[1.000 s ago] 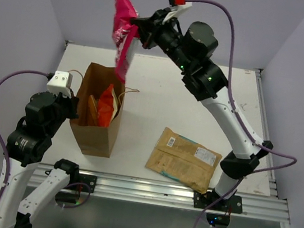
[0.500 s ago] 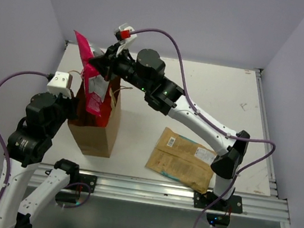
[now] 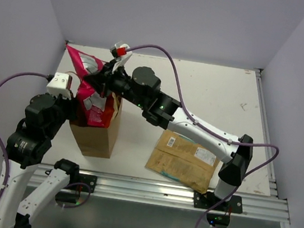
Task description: Place the snacks into the paper bag
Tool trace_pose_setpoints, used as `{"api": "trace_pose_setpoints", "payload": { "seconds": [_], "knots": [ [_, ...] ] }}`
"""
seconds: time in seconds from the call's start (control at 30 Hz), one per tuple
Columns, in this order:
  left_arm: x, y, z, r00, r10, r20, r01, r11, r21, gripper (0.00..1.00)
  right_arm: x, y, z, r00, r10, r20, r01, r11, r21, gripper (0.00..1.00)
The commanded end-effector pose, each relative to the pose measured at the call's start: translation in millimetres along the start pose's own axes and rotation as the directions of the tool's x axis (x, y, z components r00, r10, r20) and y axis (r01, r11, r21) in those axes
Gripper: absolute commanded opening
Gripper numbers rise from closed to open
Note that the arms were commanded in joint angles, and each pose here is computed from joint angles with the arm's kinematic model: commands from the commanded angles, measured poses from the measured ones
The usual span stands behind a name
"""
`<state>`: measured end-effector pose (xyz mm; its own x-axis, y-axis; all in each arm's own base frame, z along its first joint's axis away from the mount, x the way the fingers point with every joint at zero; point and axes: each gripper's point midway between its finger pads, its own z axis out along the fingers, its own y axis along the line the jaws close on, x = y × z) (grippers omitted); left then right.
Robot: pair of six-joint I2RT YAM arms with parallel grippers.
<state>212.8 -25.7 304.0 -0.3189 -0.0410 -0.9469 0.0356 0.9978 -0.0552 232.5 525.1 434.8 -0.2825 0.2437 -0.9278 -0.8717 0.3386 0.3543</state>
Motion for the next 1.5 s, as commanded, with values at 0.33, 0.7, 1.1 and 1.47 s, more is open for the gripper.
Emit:
{"api": "trace_pose_setpoints", "payload": {
  "seconds": [0.33,0.7,1.1,1.47],
  "knots": [
    [-14,-1,-2,0.998,0.012,0.066,-0.012,1.0,0.002,0.0,55,74,-9,0.988,0.129,-0.082,-0.139,0.982,-0.13,0.0],
    [-12,1,-4,0.997,0.014,0.074,-0.014,1.0,-0.004,0.0,68,81,-29,0.976,0.177,-0.125,-0.192,0.975,-0.116,0.0],
    [-14,1,-6,0.997,0.013,0.078,-0.013,1.0,-0.005,0.0,11,18,-74,0.971,-0.179,-0.16,0.215,0.946,0.244,0.99],
    [-17,3,-6,0.997,0.016,0.082,-0.014,1.0,-0.019,0.0,-41,-22,-89,0.932,-0.344,-0.116,0.36,0.827,0.433,0.99]
  ]
}}
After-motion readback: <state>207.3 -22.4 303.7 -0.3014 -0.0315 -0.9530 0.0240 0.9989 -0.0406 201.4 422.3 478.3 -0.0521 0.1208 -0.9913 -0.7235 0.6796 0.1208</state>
